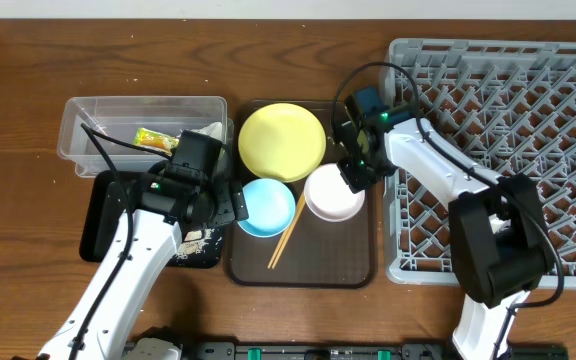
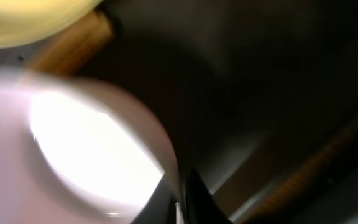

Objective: Sort waste into correct bins and load items into the dishwasher rack
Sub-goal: 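Reach the right gripper to the pink bowl and grasp its rim, then lift the pink bowl and set it in the dish rack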

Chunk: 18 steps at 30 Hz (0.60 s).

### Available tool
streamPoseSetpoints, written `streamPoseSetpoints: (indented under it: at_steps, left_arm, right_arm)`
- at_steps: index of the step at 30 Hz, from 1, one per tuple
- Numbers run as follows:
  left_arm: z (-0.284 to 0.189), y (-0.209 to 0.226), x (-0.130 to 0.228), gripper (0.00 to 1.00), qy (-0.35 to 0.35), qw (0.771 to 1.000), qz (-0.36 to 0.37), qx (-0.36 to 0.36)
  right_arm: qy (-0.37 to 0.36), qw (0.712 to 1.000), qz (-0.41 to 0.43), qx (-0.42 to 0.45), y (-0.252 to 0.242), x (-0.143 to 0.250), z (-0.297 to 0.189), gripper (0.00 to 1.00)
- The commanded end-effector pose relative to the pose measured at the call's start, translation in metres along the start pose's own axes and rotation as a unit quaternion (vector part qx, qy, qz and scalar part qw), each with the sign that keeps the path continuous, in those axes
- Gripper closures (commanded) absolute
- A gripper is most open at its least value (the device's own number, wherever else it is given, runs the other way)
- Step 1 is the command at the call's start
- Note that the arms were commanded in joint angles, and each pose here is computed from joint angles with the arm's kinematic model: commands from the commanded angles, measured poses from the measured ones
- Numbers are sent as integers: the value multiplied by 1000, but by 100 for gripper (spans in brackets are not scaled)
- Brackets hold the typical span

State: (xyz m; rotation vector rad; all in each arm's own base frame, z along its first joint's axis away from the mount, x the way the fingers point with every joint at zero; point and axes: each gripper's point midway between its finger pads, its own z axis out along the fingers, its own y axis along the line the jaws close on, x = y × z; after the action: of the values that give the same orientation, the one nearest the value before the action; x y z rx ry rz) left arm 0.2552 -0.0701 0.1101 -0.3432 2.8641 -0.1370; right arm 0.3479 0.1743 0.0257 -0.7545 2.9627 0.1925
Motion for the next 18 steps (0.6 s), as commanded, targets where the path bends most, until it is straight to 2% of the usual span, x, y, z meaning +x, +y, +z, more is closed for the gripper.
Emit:
streamPoseSetpoints:
  at_steps: [1, 7, 10, 13, 18]
  left_arm:
    - [2, 7, 2, 6, 0, 1000, -3, -14]
    - [2, 7, 2, 6, 0, 1000, -3, -14]
    - [2, 7, 2, 6, 0, 1000, -3, -14]
    - [2, 7, 2, 6, 0, 1000, -3, -14]
    - [2, 6, 1, 6, -2, 1000, -3, -13]
  right_arm:
    - [-69, 995, 15, 64, -21, -27, -50, 99]
    - [-174, 973, 42, 145, -55, -50, -136, 99]
    - [-234, 947, 79, 206, -83, -53, -184, 99]
    - [-282, 902, 140, 294, -121, -49, -227, 99]
    - [-319, 797, 233, 456, -185, -35, -284, 99]
